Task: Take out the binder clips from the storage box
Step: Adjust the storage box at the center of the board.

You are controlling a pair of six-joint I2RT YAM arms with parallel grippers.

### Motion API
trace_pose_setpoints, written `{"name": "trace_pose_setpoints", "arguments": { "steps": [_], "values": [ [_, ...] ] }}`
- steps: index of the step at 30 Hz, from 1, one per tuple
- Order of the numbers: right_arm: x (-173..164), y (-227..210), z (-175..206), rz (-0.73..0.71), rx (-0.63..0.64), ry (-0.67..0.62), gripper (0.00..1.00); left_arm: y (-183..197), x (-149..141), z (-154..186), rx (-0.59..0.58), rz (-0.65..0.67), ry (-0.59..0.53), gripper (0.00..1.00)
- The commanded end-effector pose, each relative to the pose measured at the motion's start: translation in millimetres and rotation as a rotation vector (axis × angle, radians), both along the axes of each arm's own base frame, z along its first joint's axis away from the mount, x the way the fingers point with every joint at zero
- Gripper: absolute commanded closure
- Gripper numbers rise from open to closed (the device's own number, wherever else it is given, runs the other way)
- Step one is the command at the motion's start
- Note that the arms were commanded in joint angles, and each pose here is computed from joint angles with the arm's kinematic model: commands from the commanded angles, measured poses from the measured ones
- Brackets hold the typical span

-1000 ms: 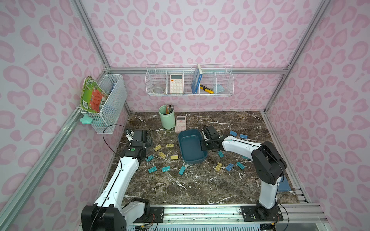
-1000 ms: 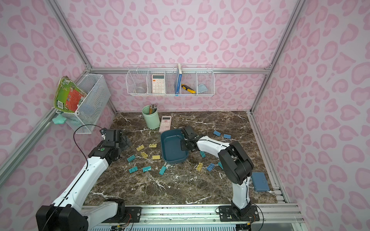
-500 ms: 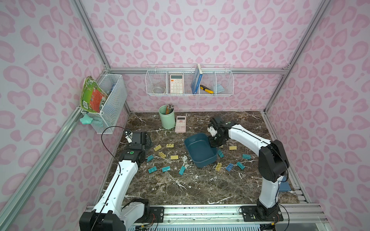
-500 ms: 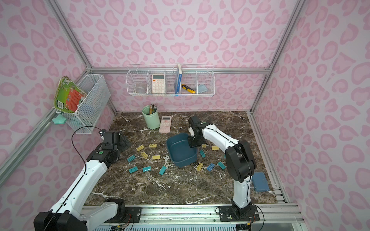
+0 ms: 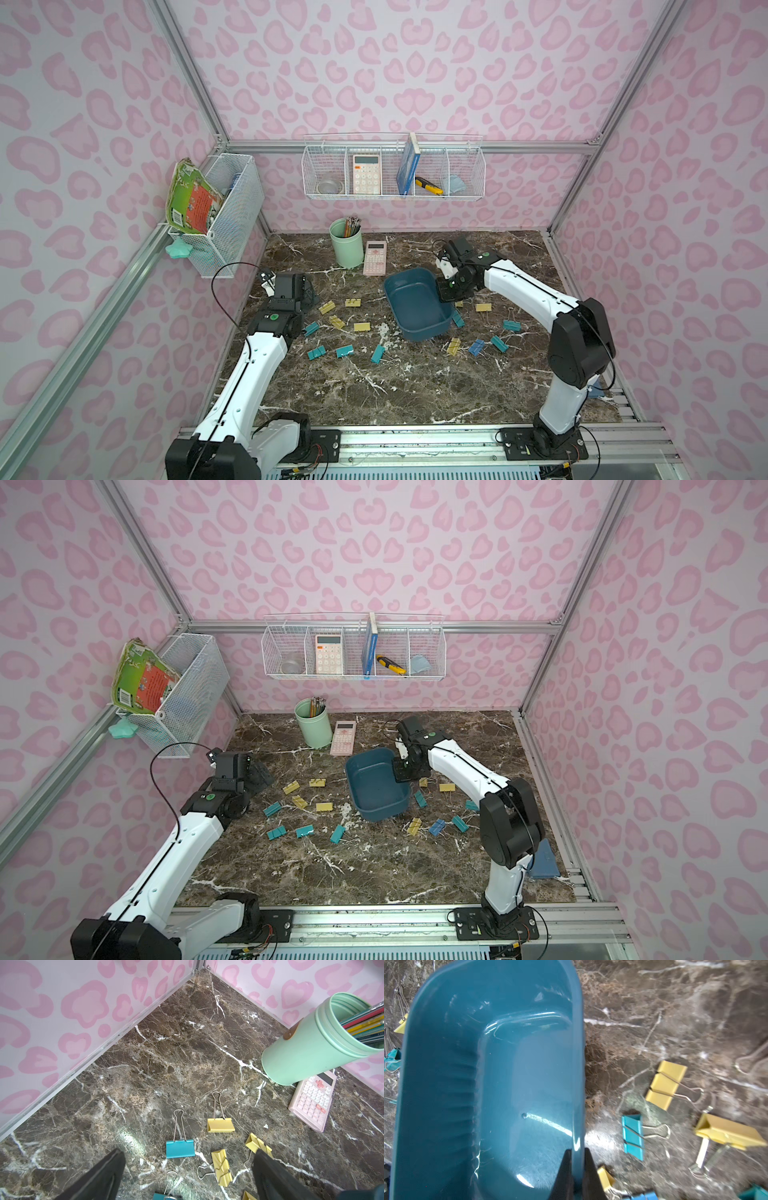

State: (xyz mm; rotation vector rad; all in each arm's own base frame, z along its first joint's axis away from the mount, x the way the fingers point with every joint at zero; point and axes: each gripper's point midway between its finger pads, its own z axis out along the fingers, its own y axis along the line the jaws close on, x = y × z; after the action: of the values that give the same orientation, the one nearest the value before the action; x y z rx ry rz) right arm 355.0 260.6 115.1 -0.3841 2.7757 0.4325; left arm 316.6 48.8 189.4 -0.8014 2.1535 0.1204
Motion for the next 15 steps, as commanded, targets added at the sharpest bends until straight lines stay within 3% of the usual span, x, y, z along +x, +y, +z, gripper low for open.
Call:
{"name": "trace_pose_setpoints", "arguments": {
  "steps": [1, 11, 12, 13, 15],
  "values": [
    [27, 17, -2, -0.121, 0.063, -0.115, 1.00, -1, 1, 3, -0.015, 0.004, -0.007, 0.01],
    [26, 26, -33, -0.267, 0.103, -0.251, 1.00, 0, -6, 3, -0.010, 0.006, 0.010, 0.01],
    [26, 25, -34, -0.270, 0.102, -0.256, 0.97, 0, -6, 2, -0.008, 0.005, 0.012, 0.01],
    [25, 25, -37, -0.271, 0.100, -0.257, 0.85, 1, -6, 2, -0.006, 0.008, 0.015, 0.01],
    [24, 24, -36, -0.269, 0.103, -0.264, 0.71, 0, -5, 0, -0.005, 0.007, 0.018, 0.01]
  ]
}}
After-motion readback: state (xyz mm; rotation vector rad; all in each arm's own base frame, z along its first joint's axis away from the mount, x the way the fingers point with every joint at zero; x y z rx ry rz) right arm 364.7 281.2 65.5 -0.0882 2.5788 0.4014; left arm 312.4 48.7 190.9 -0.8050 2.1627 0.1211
